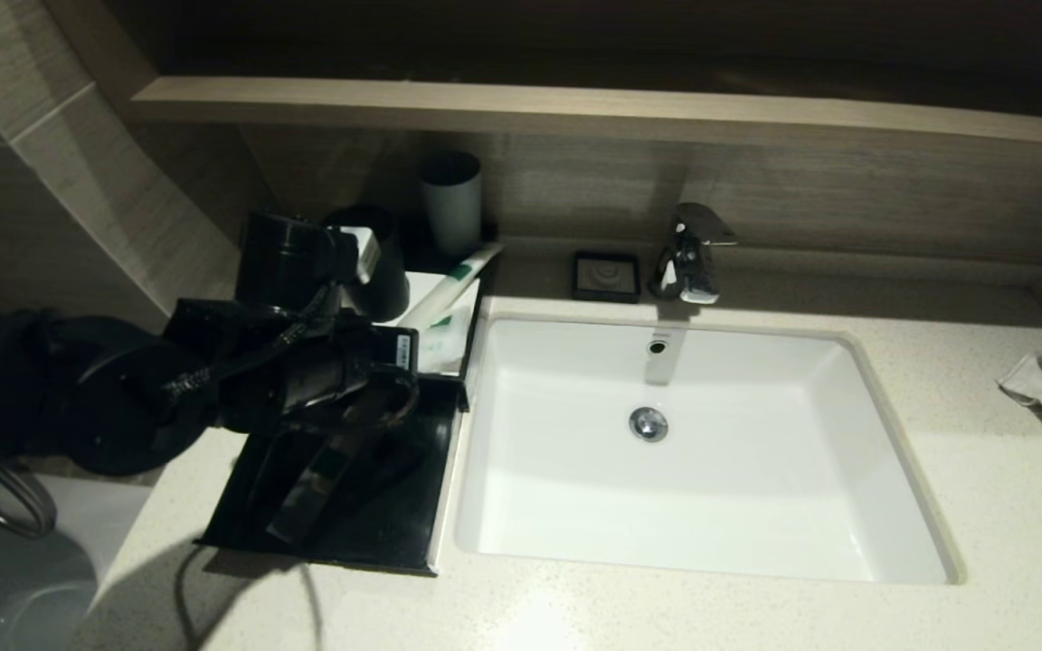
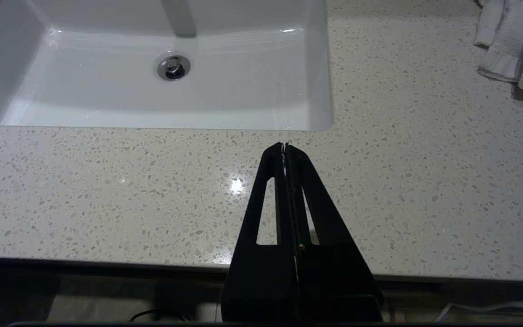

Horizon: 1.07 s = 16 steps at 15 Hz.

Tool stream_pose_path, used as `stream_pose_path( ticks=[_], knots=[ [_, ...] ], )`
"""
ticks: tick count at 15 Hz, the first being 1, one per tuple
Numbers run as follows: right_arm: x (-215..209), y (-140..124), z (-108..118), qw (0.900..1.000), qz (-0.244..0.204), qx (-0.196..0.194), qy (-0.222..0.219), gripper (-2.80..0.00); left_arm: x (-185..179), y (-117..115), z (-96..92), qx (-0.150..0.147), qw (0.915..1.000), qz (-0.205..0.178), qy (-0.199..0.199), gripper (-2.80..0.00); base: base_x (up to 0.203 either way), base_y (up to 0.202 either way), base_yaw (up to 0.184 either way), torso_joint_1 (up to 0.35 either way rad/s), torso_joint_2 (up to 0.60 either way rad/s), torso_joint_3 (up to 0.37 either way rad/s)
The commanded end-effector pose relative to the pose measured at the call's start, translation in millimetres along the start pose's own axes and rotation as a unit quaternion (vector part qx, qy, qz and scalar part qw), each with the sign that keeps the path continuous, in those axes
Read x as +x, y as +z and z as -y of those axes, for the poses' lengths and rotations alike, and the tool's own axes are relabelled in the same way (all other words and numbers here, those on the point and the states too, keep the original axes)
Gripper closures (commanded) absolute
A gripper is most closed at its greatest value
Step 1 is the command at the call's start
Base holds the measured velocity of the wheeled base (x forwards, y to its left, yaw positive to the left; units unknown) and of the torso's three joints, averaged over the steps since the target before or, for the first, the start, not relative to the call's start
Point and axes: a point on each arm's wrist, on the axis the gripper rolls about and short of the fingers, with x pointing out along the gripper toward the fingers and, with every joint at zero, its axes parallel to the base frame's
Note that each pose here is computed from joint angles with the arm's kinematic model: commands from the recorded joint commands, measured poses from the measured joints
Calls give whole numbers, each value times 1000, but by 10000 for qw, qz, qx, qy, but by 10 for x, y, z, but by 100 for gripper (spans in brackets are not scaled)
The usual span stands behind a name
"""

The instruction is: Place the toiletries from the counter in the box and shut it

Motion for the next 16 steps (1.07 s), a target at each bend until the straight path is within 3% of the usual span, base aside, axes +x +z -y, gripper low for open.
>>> stream_pose_path(
  ticks=[1, 7, 16],
  knots=[
    [0, 0, 0, 10000, 0, 3, -3, 0, -12, 6, -4, -9, 10000, 20, 9, 0, 0, 0, 0, 0, 0, 0],
    [0, 0, 0, 10000, 0, 3, 2, 0, -107, 74, -23, -51, 9999, 164, -12, 0, 0, 0, 0, 0, 0, 0],
    [0, 0, 0, 10000, 0, 3, -3, 0, -730, 160, -212, -178, 9982, 578, -31, 0, 0, 0, 0, 0, 0, 0]
  ],
)
